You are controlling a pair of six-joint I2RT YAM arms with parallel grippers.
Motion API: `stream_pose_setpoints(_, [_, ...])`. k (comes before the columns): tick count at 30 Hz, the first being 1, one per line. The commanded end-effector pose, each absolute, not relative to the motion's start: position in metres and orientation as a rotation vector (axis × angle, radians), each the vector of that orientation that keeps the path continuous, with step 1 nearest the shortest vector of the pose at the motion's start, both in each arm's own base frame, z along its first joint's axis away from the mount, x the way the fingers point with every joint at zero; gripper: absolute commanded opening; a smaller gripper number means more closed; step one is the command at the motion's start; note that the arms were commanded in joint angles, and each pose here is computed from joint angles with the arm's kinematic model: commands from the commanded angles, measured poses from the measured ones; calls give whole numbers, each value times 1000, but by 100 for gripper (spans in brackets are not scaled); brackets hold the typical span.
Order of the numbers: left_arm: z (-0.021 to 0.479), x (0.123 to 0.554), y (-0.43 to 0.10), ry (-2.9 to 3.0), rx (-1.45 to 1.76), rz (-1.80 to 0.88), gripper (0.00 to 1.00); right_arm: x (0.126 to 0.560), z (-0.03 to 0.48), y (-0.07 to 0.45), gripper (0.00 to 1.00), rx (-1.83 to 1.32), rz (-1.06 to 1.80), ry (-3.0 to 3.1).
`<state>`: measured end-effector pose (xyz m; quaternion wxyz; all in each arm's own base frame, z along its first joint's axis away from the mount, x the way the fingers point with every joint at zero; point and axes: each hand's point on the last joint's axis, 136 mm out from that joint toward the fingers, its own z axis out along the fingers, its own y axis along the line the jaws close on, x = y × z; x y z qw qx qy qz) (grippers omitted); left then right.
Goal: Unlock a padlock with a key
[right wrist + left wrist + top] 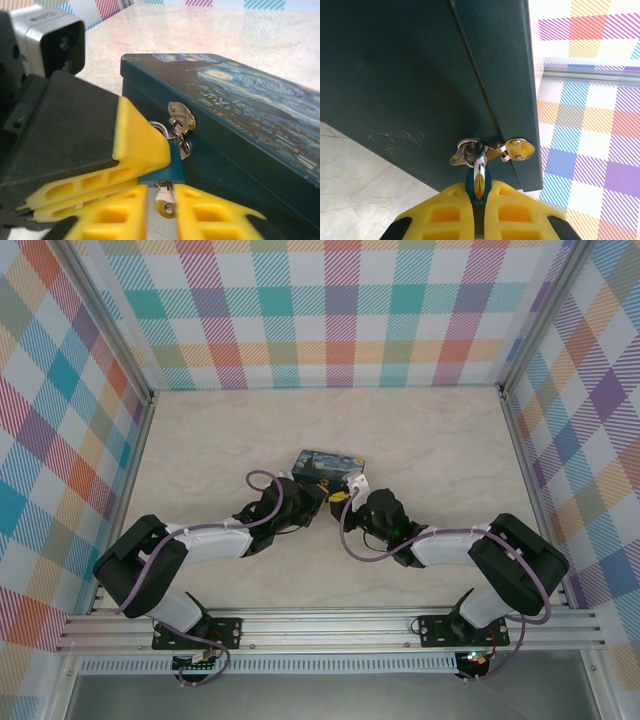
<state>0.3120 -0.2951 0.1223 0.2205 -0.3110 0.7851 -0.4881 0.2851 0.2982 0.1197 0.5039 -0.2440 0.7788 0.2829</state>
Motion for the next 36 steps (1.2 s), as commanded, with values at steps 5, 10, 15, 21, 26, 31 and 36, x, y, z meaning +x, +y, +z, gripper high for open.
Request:
stream_pose_setpoints(5, [154, 311, -296, 2100, -844, -1450, 0, 273, 115, 284, 43, -798, 526, 1831])
stream_pose_setpoints(10, [157, 310, -292, 2101, -854, -1449, 0, 276, 132, 277, 44, -891, 353, 1737])
stream_pose_setpoints(15, [160, 312, -285, 2094, -860, -1451, 0, 276, 153, 276, 44, -1028, 100, 1579])
stream_pose_setpoints(21, [166, 312, -288, 2092, -852, -1483, 0, 277, 167, 279, 46, -1136, -98, 1400])
stream_pose_setpoints(26, [168, 312, -291, 2090, -848, -1501, 0, 281, 173, 288, 46, -1150, -101, 1355])
stream_pose_setpoints(31, [168, 312, -290, 2088, -854, -1505, 0, 284, 168, 297, 43, -1173, -86, 1358])
stream_pose_setpoints(36, [168, 312, -291, 2088, -851, -1508, 0, 286, 165, 301, 32, -1175, -79, 1369])
